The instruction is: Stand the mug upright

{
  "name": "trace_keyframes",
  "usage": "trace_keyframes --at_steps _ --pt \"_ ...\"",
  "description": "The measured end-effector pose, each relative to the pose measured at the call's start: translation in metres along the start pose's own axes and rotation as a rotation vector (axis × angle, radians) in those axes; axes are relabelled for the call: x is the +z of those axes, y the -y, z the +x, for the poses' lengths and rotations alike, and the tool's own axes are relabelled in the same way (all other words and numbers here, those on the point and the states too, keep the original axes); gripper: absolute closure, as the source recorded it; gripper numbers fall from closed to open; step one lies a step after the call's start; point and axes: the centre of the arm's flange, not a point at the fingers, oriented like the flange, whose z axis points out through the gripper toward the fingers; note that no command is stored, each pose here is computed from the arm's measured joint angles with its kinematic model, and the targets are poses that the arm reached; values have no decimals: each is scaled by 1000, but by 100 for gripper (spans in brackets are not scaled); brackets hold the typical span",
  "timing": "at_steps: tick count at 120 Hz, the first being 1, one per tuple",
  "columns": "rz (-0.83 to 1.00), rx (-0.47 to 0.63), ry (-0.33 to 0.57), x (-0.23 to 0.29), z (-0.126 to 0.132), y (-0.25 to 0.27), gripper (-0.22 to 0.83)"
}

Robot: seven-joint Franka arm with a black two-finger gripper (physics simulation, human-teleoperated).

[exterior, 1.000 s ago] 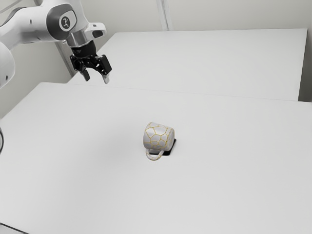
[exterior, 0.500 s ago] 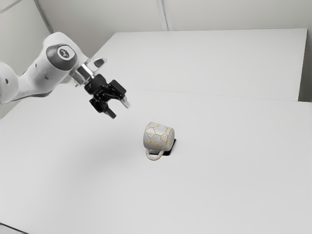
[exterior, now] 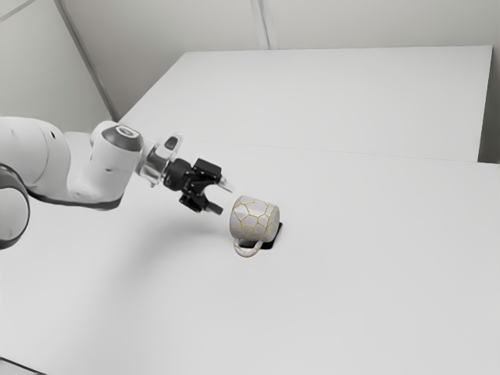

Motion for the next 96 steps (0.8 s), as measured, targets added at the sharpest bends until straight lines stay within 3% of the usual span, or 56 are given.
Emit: trace_keyframes --at_steps 41,67,84,96 --pt "-216 43 6 40 1 17 0" --pt "-256 104 1 44 0 16 51" --pt "-263 139 -3 45 0 15 67" --pt "-270 165 -14 41 0 10 72"
